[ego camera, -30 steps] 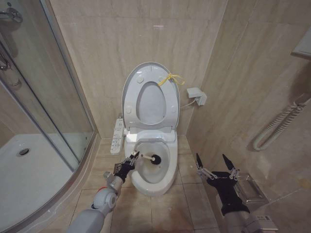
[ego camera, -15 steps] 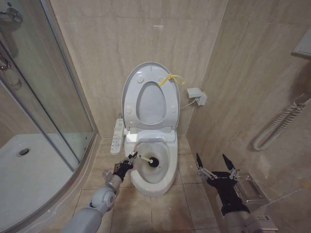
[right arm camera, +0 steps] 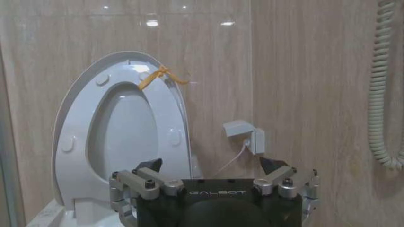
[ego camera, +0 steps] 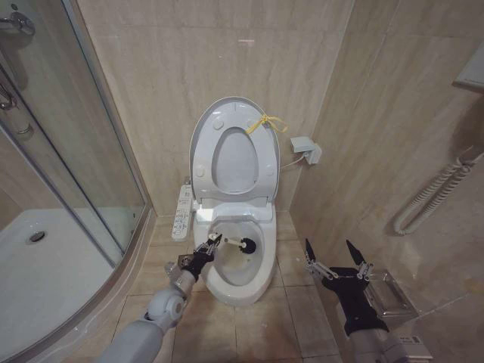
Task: Open the toilet lid, clean the toilet bowl with a toilet brush, close the toilet lid, and flush.
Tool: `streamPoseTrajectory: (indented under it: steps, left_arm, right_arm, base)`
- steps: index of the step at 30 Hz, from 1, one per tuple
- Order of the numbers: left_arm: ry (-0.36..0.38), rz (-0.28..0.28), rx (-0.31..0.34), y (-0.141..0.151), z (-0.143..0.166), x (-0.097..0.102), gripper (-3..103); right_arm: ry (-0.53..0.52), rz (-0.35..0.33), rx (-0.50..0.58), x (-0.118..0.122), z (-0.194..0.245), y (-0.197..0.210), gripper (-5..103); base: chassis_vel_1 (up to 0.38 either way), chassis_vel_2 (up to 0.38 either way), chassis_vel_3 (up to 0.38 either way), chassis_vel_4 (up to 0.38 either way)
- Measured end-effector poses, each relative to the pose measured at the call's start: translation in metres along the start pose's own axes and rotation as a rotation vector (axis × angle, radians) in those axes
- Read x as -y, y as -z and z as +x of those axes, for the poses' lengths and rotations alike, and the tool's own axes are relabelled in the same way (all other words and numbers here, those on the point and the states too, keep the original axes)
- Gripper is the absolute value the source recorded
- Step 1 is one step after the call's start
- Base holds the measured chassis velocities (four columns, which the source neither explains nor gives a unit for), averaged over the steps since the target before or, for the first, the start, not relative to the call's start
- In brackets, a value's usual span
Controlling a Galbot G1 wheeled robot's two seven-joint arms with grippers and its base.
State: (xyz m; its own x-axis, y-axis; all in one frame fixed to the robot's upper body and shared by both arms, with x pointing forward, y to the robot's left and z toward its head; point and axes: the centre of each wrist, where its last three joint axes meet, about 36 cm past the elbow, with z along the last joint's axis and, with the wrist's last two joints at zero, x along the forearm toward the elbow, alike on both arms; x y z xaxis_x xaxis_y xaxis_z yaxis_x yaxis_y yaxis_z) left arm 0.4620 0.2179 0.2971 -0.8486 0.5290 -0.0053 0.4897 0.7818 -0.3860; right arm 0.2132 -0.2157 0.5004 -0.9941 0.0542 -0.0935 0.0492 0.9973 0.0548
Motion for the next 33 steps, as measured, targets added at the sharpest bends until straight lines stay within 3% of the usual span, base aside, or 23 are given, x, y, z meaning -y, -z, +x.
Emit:
streamPoseTrajectory:
  steps: [8, 17, 26, 33]
  left_arm:
    - [0.02, 0.009, -0.014, 0.003, 0.011, -0.003, 21]
    - [0.023, 0.015, -0.025, -0.018, 0.0, -0.004, 21]
    - [-0.005, 0.024, -0.008, 0.008, 0.011, 0.01, 21]
    - [0.013, 0.024, -0.016, 0.015, 0.019, 0.007, 21]
  right_arm:
    - [0.0, 0.0, 0.0, 0.0, 0.0, 0.0, 100]
    - [0.0, 0.0, 0.0, 0.0, 0.0, 0.0, 100]
    - [0.0, 0.0, 0.0, 0.0, 0.0, 0.0, 100]
    - [0.0, 0.0, 0.0, 0.0, 0.0, 0.0, 100]
  base:
    - [0.0, 0.0, 0.0, 0.0]
    - [0.0, 0.0, 0.0, 0.0]
    - [0.0, 0.0, 0.0, 0.0]
    - [0.0, 0.0, 0.0, 0.0]
